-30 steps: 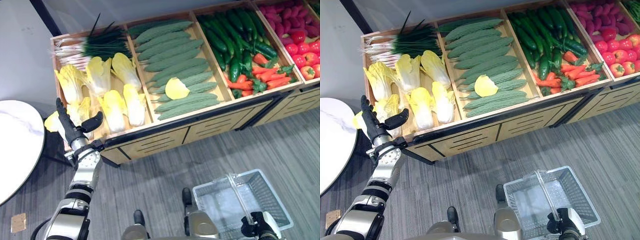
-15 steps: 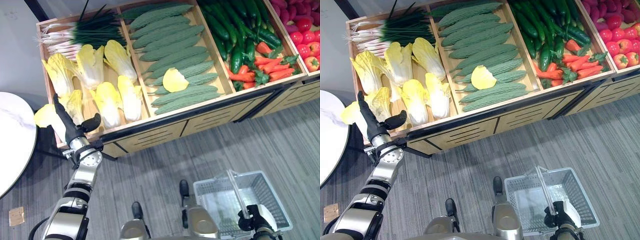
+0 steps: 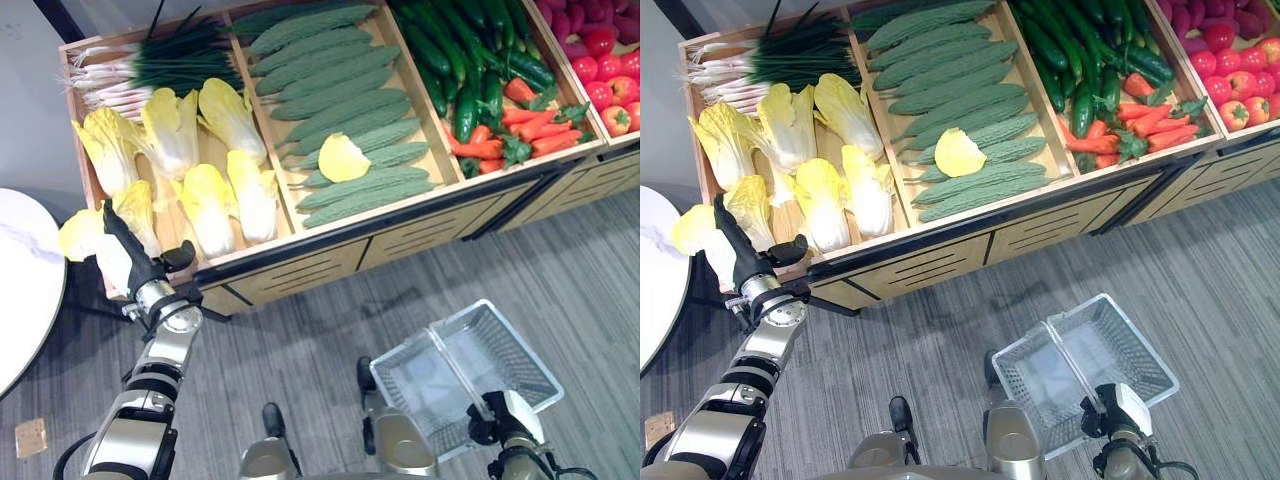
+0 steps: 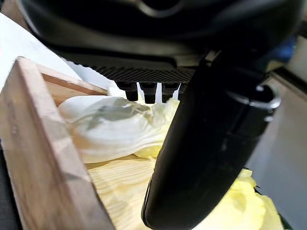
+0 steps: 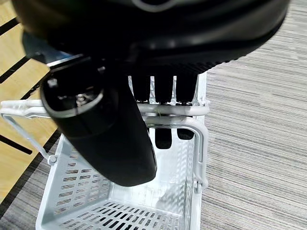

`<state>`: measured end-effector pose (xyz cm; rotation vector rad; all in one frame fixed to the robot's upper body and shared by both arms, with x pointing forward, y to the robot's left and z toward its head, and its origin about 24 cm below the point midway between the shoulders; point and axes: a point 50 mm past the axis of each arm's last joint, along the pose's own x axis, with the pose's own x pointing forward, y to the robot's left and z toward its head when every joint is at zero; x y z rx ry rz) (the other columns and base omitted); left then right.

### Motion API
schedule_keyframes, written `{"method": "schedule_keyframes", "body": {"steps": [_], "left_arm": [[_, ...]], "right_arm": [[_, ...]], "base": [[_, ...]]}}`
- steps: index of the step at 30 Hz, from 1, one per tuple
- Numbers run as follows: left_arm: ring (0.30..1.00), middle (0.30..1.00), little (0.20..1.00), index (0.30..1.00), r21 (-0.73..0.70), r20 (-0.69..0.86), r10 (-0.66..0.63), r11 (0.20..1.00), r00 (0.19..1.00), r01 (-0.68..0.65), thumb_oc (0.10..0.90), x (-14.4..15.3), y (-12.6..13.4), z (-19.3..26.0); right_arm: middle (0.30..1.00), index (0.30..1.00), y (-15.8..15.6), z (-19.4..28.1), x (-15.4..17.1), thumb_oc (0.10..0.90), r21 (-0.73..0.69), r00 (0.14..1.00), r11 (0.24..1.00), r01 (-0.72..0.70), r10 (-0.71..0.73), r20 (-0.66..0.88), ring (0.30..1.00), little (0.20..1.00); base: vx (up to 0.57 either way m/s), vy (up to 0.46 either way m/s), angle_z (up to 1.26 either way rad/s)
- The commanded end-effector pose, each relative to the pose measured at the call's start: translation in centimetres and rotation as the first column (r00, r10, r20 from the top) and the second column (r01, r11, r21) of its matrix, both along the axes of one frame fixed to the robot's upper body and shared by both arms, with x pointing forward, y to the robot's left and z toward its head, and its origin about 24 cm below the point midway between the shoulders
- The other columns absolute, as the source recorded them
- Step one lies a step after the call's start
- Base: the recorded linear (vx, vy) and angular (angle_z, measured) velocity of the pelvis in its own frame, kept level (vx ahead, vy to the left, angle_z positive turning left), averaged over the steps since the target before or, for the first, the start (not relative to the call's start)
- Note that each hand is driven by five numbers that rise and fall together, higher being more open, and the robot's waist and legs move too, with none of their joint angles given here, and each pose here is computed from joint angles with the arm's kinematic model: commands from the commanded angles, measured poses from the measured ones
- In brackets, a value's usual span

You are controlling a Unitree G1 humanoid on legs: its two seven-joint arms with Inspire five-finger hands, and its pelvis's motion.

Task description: Get the vegetables into the basket

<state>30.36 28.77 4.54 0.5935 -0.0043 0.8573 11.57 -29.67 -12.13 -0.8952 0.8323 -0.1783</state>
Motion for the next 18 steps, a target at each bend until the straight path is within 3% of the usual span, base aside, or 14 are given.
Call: {"method": "schedule_keyframes", "body": {"steps": [1,7,12,15,16,17,18], "left_arm": [[1.0,1.0,1.0,1.0,0.193,0.123,0.042,0.979,0.992,-0.066,0.9,2.3,1.7,5.6],[1.0,1.0,1.0,1.0,0.253,0.056,0.127,0.958,0.99,-0.137,0.9,2.2,2.8,5.4],[1.0,1.0,1.0,1.0,0.287,-0.053,0.127,0.952,0.99,-0.107,0.9,2.4,3.2,4.8],[1.0,1.0,1.0,1.0,0.335,-0.192,0.115,0.941,0.975,-0.045,0.9,2.6,3.4,3.9],[0.937,0.937,0.937,0.937,0.338,-0.203,0.106,0.94,0.973,-0.032,0.855,2.8,3.3,3.9],[0.498,0.498,0.498,0.498,0.359,-0.311,0.062,0.932,0.948,0.057,0.541,3.1,3.0,3.2],[0.3,0.3,0.3,0.3,0.374,-0.329,0.081,0.926,0.941,0.051,0.4,2.9,3.4,3.0]], "right_arm": [[0.3,0.3,-1.4,0.9,0.1,0.4,-0.079,0.999,0.997,-0.019,0.023,0.04,0.3,0.3],[0.3,0.3,-1.1,0.9,0.5,0.4,-0.081,0.998,0.996,-0.044,0.047,0.039,0.3,0.3],[0.3,0.3,-1.3,1.0,0.9,0.4,-0.084,0.998,0.996,-0.041,0.044,0.041,0.3,0.3],[0.3,0.3,-1.4,1.1,1.2,0.4,-0.077,0.998,0.996,-0.041,0.044,0.039,0.3,0.3],[0.3,0.3,-1.4,1.2,1.2,0.4,-0.077,0.998,0.996,-0.039,0.042,0.039,0.3,0.3],[0.3,0.3,-1.8,1.4,1.5,0.4,-0.076,0.999,0.997,-0.023,0.026,0.043,0.3,0.3],[0.3,0.3,-1.9,1.4,1.6,0.4,-0.078,0.999,0.997,-0.021,0.025,0.042,0.3,0.3]], "base": [[-0.01,0.014,-0.1],[0.0,0.007,-0.05],[0.0,0.0,0.0],[0.0,0.0,0.0],[0.0,0.0,0.0],[0.0,0.0,0.0],[0.0,0.0,0.0]]}}
